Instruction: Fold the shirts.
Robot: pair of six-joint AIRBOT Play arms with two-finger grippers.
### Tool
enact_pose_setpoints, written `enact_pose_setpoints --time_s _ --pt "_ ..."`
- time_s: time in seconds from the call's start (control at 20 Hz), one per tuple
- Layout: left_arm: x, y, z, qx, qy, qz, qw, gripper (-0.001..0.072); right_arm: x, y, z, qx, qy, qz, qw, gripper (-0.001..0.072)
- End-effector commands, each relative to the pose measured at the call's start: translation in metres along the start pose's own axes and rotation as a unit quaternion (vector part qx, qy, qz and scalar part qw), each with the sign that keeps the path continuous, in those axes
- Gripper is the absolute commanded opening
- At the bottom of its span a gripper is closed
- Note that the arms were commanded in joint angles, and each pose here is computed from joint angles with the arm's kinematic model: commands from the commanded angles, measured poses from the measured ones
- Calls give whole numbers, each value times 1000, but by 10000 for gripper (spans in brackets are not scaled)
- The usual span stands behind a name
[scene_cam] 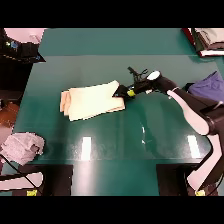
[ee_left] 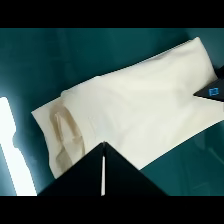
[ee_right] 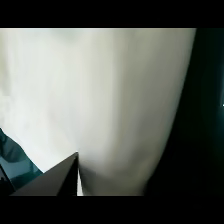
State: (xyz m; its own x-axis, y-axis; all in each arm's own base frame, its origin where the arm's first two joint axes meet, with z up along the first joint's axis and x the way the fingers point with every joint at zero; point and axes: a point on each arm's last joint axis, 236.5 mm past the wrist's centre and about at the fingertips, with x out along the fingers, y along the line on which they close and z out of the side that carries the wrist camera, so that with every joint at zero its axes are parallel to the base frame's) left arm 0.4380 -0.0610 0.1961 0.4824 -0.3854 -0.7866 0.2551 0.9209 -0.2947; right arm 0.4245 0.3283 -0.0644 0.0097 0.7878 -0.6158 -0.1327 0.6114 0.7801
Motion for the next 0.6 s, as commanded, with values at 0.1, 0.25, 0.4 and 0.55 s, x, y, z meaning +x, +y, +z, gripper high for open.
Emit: enact_pose_setpoints --time_s 0.1,0.25,0.4,0.55 --pt "0 -1 -6 0 12 -2 1000 26 36 33 -1 -58 19 24 998 18" --pt "0 -2 -9 0 19 -4 1000 26 13 39 17 -73 -5 12 997 15" --pt "-1 -3 -13 -1 27 -6 1000 26 -63 24 47 -98 -55 -42 993 14" --pt "5 -19 -12 10 27 -15 999 26 -177 -6 70 -98 -121 -110 982 14"
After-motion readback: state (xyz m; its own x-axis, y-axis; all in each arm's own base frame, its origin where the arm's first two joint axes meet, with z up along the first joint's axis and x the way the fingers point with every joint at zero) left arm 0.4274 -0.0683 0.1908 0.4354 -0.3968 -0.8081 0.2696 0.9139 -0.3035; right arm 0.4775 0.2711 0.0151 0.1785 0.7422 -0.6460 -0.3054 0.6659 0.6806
